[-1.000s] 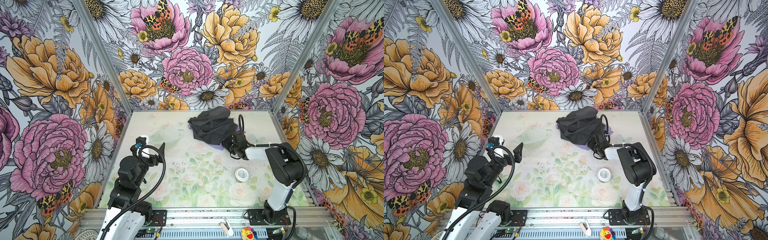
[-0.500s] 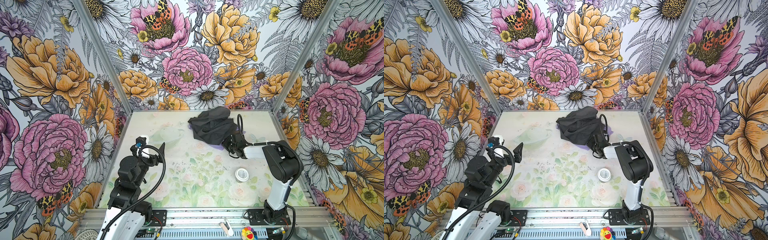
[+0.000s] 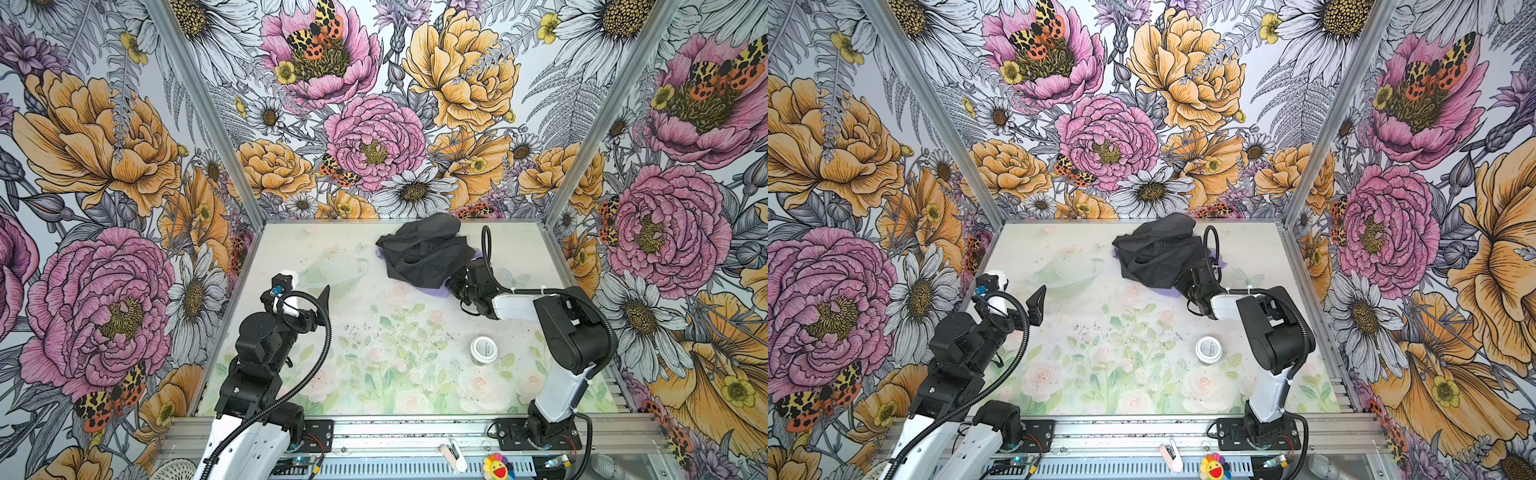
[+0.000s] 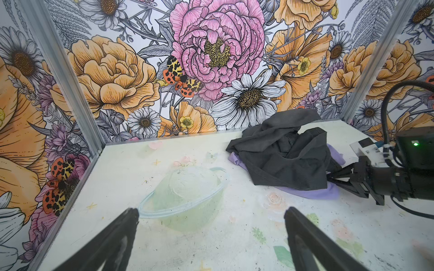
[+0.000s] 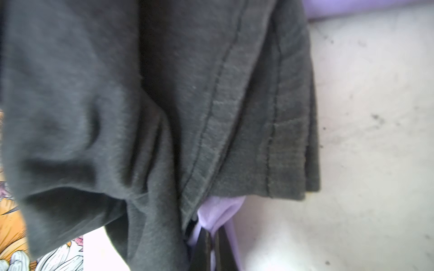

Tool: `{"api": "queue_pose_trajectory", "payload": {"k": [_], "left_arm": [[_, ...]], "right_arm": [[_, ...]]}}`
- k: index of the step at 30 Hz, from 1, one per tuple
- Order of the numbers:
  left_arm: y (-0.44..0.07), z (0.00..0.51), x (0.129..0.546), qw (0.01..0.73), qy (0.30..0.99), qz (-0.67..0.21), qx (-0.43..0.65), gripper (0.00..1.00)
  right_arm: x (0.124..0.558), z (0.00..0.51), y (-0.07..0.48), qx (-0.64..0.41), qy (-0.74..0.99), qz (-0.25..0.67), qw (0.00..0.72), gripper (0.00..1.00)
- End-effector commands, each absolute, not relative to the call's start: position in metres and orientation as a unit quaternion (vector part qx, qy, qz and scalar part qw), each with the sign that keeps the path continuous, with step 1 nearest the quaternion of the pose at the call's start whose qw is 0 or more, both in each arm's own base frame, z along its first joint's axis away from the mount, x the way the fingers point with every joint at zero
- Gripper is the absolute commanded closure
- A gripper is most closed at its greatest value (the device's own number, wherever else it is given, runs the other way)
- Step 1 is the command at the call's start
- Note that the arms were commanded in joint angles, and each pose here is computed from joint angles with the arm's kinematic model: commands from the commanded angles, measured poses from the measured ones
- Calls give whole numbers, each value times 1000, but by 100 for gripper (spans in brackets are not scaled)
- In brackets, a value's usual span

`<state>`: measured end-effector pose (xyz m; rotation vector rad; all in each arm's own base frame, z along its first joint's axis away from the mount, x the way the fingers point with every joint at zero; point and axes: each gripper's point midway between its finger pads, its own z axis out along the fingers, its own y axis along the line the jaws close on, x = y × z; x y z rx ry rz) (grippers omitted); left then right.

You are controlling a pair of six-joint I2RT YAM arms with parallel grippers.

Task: Pick out a specific cloth from the pile
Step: 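Lower the right gripper and pinch the lavender cloth under the grey shirt, then lift the lavender cloth upward with the right gripper, pulling it free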

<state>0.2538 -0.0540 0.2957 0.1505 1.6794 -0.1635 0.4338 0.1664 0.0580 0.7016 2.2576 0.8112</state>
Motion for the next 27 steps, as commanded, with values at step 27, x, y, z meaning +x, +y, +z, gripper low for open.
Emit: {"api": "queue_pose_trajectory", "payload": {"k": [27], "left_arm": [[-54, 294, 251, 665, 740, -66, 72, 1]], "right_arm": [[449, 246, 170, 216, 759, 407, 460, 100]]}}
